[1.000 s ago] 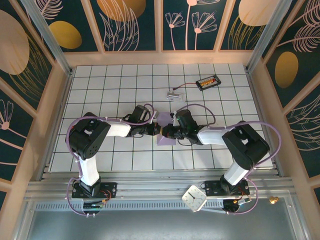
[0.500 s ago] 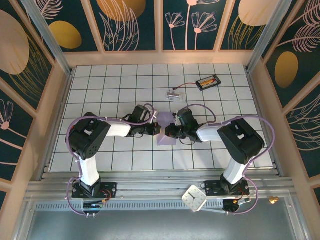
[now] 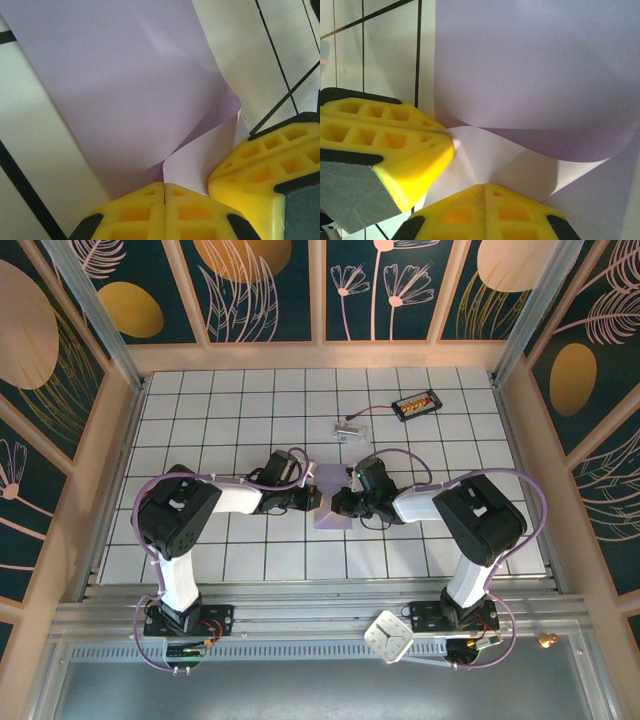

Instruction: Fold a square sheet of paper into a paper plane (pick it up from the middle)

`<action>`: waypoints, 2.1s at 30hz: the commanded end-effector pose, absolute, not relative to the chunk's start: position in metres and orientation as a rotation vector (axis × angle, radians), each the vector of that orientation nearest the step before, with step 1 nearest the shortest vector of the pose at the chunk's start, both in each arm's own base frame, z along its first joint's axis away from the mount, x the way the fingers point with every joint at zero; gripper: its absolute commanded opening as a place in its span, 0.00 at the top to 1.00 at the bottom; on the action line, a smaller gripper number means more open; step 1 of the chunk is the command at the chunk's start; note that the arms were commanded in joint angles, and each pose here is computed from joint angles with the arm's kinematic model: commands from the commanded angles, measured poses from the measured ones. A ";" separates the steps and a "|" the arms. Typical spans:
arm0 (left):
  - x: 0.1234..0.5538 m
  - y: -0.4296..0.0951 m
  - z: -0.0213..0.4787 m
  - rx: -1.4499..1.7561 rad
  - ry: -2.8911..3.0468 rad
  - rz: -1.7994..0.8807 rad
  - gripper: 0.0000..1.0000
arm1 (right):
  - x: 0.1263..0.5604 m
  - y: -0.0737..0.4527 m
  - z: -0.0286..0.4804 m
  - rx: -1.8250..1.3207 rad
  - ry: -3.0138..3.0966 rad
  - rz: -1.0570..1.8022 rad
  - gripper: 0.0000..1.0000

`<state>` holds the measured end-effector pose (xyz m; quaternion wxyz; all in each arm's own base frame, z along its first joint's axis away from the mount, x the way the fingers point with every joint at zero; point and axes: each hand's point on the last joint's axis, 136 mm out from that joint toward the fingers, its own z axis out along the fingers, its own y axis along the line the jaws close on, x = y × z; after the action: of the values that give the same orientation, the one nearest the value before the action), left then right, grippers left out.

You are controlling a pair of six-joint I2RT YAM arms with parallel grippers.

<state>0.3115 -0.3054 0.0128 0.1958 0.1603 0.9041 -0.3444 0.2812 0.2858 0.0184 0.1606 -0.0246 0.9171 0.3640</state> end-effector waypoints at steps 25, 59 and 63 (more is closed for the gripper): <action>0.267 -0.302 0.068 0.191 2.486 -1.087 0.99 | 0.270 0.262 -0.019 -0.012 2.761 0.895 1.00; 0.255 -0.316 0.008 0.240 2.676 -1.014 1.00 | 0.270 0.259 -0.019 0.001 2.764 0.890 1.00; 0.251 -0.309 0.000 0.255 2.706 -0.965 1.00 | 0.270 0.258 -0.020 0.002 2.767 0.881 1.00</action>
<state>0.2549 -0.3184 0.0151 0.1392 0.0813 0.9168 -0.3653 0.2840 0.2859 0.0180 0.1586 -0.0225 0.9166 0.3662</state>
